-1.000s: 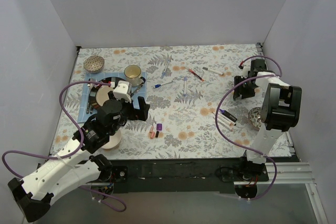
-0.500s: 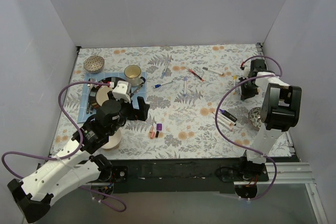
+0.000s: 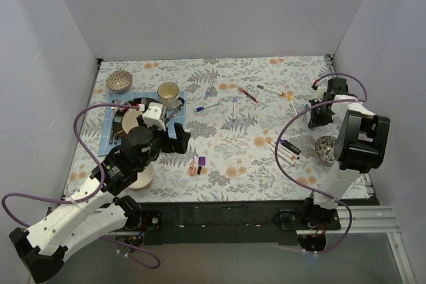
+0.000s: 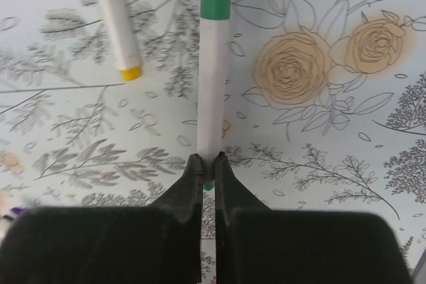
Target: Open the pen caps
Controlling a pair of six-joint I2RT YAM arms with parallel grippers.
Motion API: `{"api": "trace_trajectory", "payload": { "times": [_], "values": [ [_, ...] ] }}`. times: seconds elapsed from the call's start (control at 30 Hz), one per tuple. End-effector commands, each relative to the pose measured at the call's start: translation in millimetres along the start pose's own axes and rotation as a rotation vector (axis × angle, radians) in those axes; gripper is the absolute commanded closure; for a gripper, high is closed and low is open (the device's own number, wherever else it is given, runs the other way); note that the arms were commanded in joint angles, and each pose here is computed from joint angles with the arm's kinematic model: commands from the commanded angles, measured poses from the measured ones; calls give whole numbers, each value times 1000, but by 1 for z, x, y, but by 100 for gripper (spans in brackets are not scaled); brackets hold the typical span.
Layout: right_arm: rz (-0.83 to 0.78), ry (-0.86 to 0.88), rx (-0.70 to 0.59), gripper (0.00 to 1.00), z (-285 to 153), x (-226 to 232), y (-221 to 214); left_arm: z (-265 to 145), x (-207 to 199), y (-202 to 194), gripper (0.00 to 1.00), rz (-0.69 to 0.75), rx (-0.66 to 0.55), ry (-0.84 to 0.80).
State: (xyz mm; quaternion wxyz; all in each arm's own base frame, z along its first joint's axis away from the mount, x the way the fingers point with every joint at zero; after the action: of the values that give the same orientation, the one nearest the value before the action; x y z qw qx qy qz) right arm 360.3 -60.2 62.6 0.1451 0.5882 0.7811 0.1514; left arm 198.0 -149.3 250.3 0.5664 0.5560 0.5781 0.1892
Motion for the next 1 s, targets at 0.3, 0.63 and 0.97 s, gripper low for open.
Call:
{"api": "trace_trajectory", "payload": {
  "times": [0.3, 0.63, 0.97],
  "values": [
    [-284, 625, -558, 99, -107, 105, 30, 5, -49, -19, 2, -334, 119, -447],
    [-486, 975, -605, 99, -132, 178, 14, 65, -96, -23, 2, -535, 6, -716],
    [-578, 1084, -547, 99, -134, 216, 6, 133, -125, -40, 5, -552, -19, -661]
  ]
}}
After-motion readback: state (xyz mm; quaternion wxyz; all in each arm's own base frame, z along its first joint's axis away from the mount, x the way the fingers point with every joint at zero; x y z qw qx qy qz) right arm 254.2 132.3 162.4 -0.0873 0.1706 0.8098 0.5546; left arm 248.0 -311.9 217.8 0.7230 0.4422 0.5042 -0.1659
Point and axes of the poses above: each gripper's point midway between its finger pads, its own z axis out along the fingers, its own x axis along the line the jaws close on, y = z × x, the point moved 4 cm from there along -z, back along the fingers, and after that the axes turned 14 degrees about -z, right-handed, at the moved point
